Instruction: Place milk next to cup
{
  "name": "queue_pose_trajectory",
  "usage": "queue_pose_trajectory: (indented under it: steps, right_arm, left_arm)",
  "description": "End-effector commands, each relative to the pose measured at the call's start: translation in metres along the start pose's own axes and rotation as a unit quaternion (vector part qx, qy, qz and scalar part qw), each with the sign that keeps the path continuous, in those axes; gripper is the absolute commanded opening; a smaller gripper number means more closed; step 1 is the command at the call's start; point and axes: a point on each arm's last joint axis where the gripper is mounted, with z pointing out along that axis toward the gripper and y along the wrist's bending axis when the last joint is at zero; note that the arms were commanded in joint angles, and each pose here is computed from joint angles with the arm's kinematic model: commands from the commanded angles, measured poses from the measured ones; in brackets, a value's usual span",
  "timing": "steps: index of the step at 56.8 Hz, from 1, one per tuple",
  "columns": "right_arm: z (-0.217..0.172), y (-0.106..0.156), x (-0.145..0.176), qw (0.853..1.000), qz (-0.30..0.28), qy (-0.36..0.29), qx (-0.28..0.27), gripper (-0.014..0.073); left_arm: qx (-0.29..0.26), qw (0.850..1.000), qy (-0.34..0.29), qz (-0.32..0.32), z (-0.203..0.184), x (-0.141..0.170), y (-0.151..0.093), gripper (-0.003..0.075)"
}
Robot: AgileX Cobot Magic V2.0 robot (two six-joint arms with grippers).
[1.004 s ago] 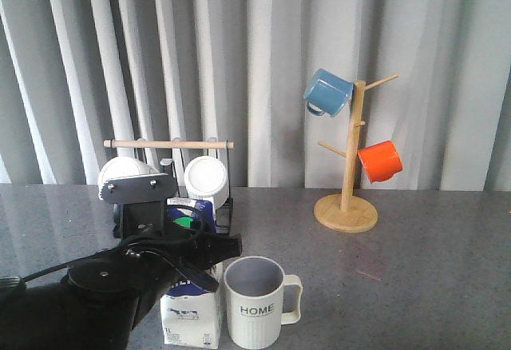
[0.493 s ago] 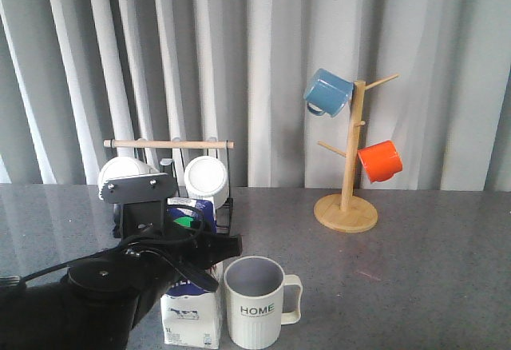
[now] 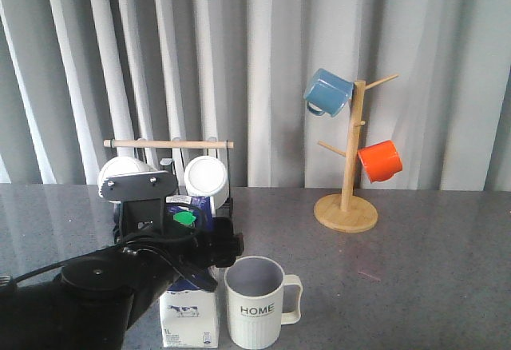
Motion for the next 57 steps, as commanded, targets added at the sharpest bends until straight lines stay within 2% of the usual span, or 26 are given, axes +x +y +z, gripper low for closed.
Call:
queue_pose_trajectory:
  steps: [1, 7, 11, 15, 19, 20, 22, 35, 57]
  right_arm:
    - [-0.001, -0.002, -0.016, 0.999, -0.005, -0.049, 0.007, -0.0008]
    - [-0.001, -0.002, -0.016, 0.999, -0.005, -0.049, 0.007, -0.0008]
    - [-0.001, -0.002, -0.016, 0.999, -0.005, -0.049, 0.007, -0.0008]
    - [-0.001, -0.002, -0.016, 0.999, -0.005, -0.048, 0.007, -0.0008]
    - [-0.001, -0.002, -0.016, 0.999, -0.005, -0.048, 0.007, -0.0008]
    - [-0.001, -0.002, -0.016, 0.999, -0.005, -0.048, 0.007, -0.0008]
    - [-0.001, -0.002, -0.016, 0.999, -0.005, -0.048, 0.007, -0.0008]
    - [-0.001, -0.002, -0.016, 0.999, -0.005, -0.048, 0.007, -0.0008]
    - [-0.001, -0.002, -0.016, 0.999, -0.005, -0.048, 0.007, -0.0008]
  left_arm:
    - [0.028, 0.998, -0.056, -0.012, -0.03, -0.038, -0.003, 0.0712]
    - [0.043, 0.995, -0.089, -0.009, -0.052, -0.057, -0.001, 0.0663]
    - [0.055, 0.992, -0.116, -0.013, -0.073, -0.073, 0.002, 0.0575]
    - [0.08, 0.987, -0.139, -0.024, -0.095, -0.087, 0.005, 0.0414]
    - [0.108, 0.98, -0.162, -0.035, -0.12, -0.101, 0.007, 0.0167]
    - [0.113, 0.979, -0.166, -0.037, -0.124, -0.103, 0.008, 0.0083]
    - [0.123, 0.976, -0.176, -0.04, -0.134, -0.108, 0.01, -0.001]
    - [0.142, 0.963, -0.222, -0.06, -0.174, -0.126, 0.022, -0.0008]
    - [0.146, 0.96, -0.229, -0.063, -0.181, -0.129, 0.024, -0.0007]
